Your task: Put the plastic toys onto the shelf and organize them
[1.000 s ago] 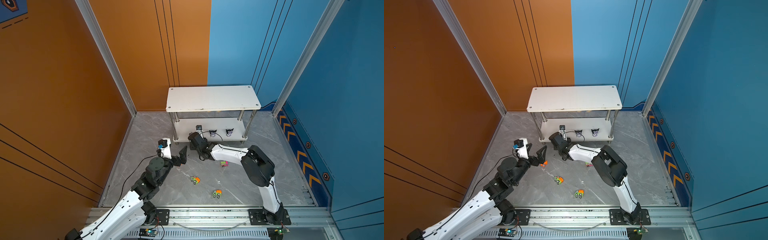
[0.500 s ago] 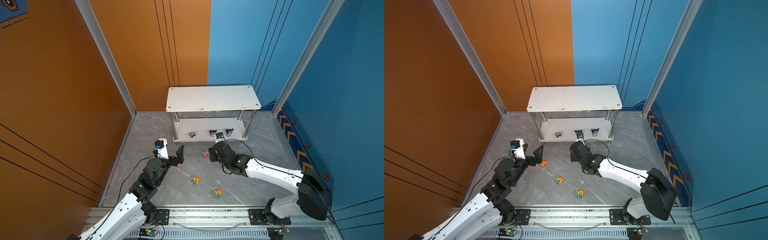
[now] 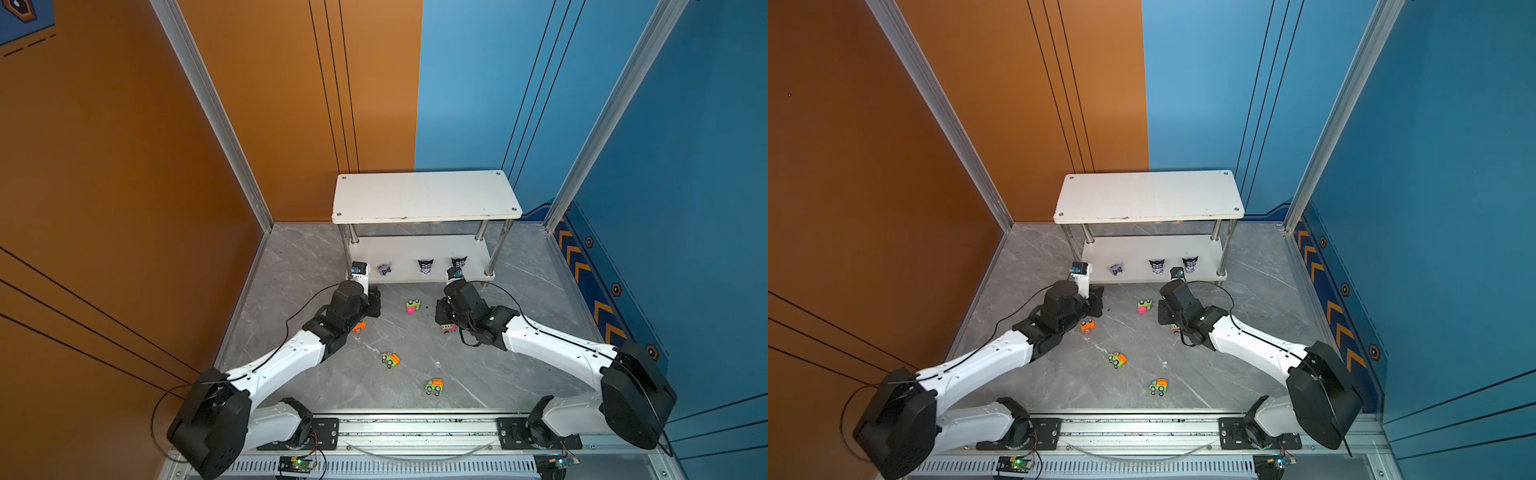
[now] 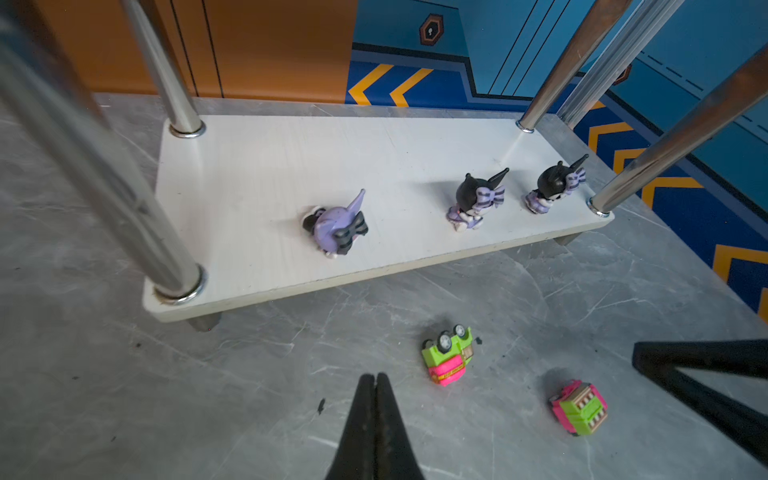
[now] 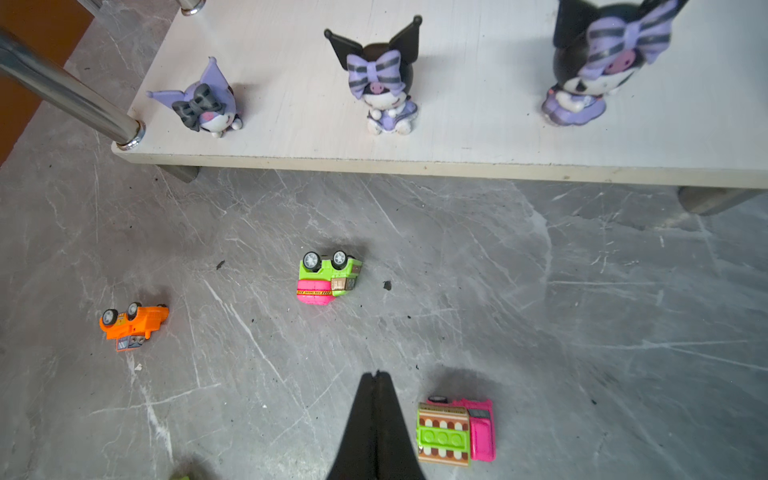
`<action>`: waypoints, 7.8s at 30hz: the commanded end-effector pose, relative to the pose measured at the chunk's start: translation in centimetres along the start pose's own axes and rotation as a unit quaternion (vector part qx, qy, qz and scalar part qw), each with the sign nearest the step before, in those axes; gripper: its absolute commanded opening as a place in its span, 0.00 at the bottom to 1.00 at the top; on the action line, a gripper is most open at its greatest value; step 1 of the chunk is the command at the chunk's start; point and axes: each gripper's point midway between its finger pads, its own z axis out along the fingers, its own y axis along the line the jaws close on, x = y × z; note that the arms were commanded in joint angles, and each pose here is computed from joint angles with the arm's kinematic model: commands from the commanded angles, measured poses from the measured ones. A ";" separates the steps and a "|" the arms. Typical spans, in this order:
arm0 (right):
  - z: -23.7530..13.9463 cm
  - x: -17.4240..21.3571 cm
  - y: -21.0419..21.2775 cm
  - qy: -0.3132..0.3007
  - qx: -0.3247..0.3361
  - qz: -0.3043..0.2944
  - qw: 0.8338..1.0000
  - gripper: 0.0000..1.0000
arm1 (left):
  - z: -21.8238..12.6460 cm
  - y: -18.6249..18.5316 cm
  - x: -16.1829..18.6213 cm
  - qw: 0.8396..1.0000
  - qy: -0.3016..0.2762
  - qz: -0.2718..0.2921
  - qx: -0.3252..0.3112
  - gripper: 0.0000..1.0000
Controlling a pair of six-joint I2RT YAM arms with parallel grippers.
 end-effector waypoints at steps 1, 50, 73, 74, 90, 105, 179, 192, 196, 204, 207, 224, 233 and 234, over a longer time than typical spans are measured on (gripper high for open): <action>-0.1 0.9 -0.6 0.016 -0.004 0.013 1.000 0.00 | 1.6 -1.3 -1.5 0.999 -0.007 -0.023 0.033 0.00; 0.7 3.3 -5.1 0.037 0.021 0.056 0.998 0.01 | 8.6 1.3 -1.5 0.997 0.019 0.011 -0.077 0.00; 1.6 4.4 -5.1 0.061 0.018 0.060 0.996 0.01 | 9.0 3.2 -1.2 0.992 0.027 0.011 -0.119 0.00; 1.6 4.5 -5.1 0.062 0.019 0.060 0.996 0.01 | 9.1 3.4 -1.3 0.992 0.027 0.011 -0.121 0.00; 1.7 4.4 -5.1 0.063 0.020 0.059 0.996 0.02 | 10.0 5.0 -3.1 0.989 0.023 0.019 -0.145 0.00; 1.9 4.6 -5.4 0.066 0.023 0.060 0.996 0.02 | 9.5 4.6 -3.6 0.990 0.020 0.015 -0.137 0.00; 1.2 4.3 -2.8 0.061 0.005 -0.001 0.998 0.07 | 11.5 1.5 -5.8 0.997 0.031 -0.054 -0.044 0.00; 0.0 1.1 2.8 0.042 -0.027 -0.129 0.990 0.38 | 5.3 2.6 -5.8 0.994 0.024 -0.079 -0.066 0.14; 0.7 -0.8 6.3 0.034 -0.028 -0.192 0.980 0.50 | 2.0 3.7 -5.1 0.993 0.009 -0.083 -0.084 0.16; 5.4 -4.3 13.1 0.017 -0.033 -0.260 0.965 0.52 | -4.9 6.2 -4.0 0.988 -0.017 -0.071 -0.133 0.15; 7.4 -5.1 14.8 0.014 -0.038 -0.276 0.960 0.52 | -6.8 7.4 -3.2 0.986 -0.022 -0.072 -0.149 0.15; 14.4 -9.9 16.2 -0.032 -0.029 -0.232 0.972 0.48 | -8.7 9.9 -0.7 0.982 0.000 -0.094 -0.165 0.15; 14.9 -11.5 15.2 -0.045 -0.021 -0.215 0.975 0.48 | -8.2 10.0 -0.5 0.982 0.005 -0.103 -0.159 0.15; 14.9 -11.7 15.2 -0.046 -0.022 -0.213 0.976 0.49 | -8.2 10.0 -0.5 0.982 0.006 -0.104 -0.158 0.15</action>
